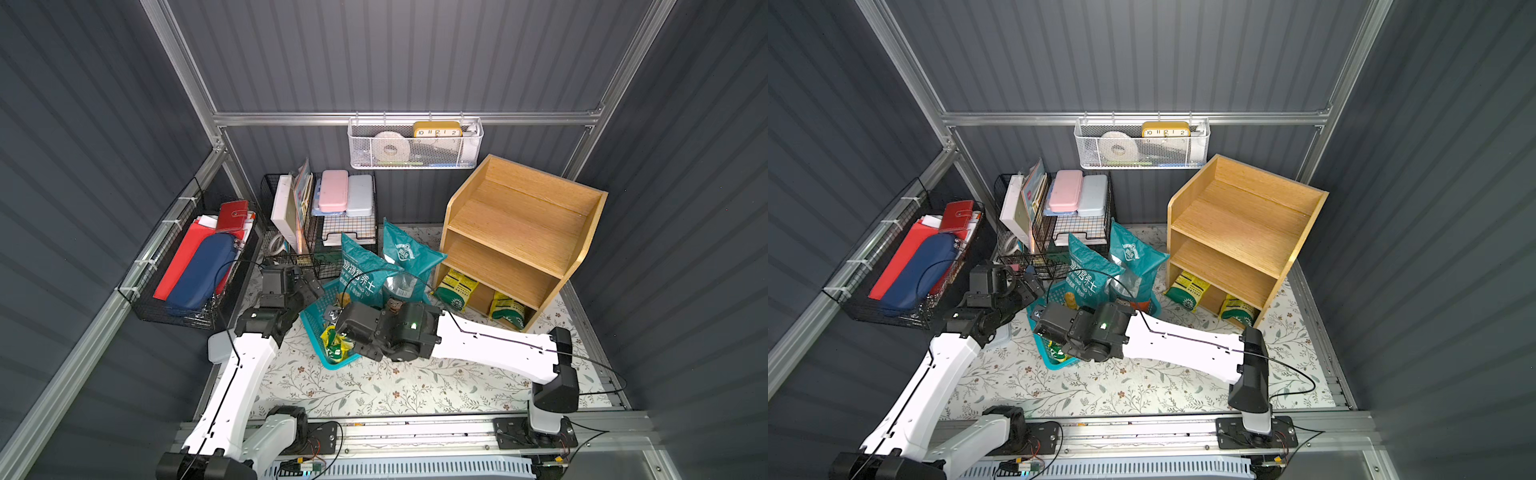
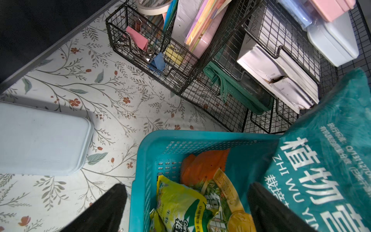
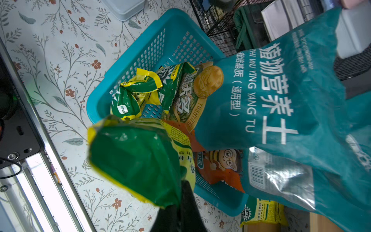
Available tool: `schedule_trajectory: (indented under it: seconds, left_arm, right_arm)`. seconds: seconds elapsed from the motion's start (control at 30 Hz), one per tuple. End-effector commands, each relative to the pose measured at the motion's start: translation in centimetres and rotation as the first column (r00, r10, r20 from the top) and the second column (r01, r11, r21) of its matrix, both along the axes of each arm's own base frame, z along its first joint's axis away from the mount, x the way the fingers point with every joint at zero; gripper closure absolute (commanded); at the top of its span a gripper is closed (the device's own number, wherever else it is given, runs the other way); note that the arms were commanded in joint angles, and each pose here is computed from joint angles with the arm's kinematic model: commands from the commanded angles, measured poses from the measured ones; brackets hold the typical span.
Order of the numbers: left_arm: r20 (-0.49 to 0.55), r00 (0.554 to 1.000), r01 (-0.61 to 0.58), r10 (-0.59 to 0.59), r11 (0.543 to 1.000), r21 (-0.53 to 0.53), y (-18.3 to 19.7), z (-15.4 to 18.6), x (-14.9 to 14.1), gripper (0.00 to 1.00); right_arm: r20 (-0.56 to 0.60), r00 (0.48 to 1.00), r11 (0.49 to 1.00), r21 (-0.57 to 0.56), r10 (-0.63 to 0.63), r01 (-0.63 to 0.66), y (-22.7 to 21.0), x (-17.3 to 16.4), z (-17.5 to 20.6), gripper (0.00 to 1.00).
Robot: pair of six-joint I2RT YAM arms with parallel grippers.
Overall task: Take down the fertilizer bag from the shelf
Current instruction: Place the fertilizer bag in the storage box.
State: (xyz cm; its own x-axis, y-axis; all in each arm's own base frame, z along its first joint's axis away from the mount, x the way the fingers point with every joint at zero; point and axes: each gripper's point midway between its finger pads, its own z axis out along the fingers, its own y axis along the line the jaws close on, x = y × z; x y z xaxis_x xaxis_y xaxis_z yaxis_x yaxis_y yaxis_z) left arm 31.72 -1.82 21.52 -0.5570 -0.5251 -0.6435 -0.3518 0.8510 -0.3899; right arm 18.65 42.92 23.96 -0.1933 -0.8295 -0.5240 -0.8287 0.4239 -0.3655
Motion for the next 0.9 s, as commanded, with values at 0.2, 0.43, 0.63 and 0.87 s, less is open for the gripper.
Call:
schedule_trajectory:
  seconds: [0.2, 0.43, 0.63, 0.87]
  left_arm:
    - [-0.033, 0.999, -0.007, 0.008, 1.000, 0.011, 0.3, -1.1, -0.9, 0.01]
    - [-0.032, 0.999, 0.000, 0.000, 1.000, -0.004, 0.0, -1.1, -1.0, 0.01]
    - [-0.036, 0.999, 0.005, -0.006, 1.000, -0.013, -0.2, -1.4, -0.9, 0.01]
    - [-0.045, 0.999, 0.012, -0.014, 0.999, -0.034, -0.5, -1.8, -0.9, 0.01]
  right_arm:
    - [-0.079, 0.996, 0.997, 0.063, -0.041, 0.046, 2.4, 2.0, -5.4, 1.00]
    - [-0.313, 0.947, 0.997, -0.034, -0.071, 0.064, 3.2, 1.3, -13.4, 1.00]
    - [-0.332, 0.938, 0.988, -0.147, -0.102, 0.056, 2.1, 1.1, -16.4, 1.00]
    - [-0.241, 0.962, 0.991, -0.065, -0.132, 0.119, 0.6, 2.9, -10.8, 0.71]
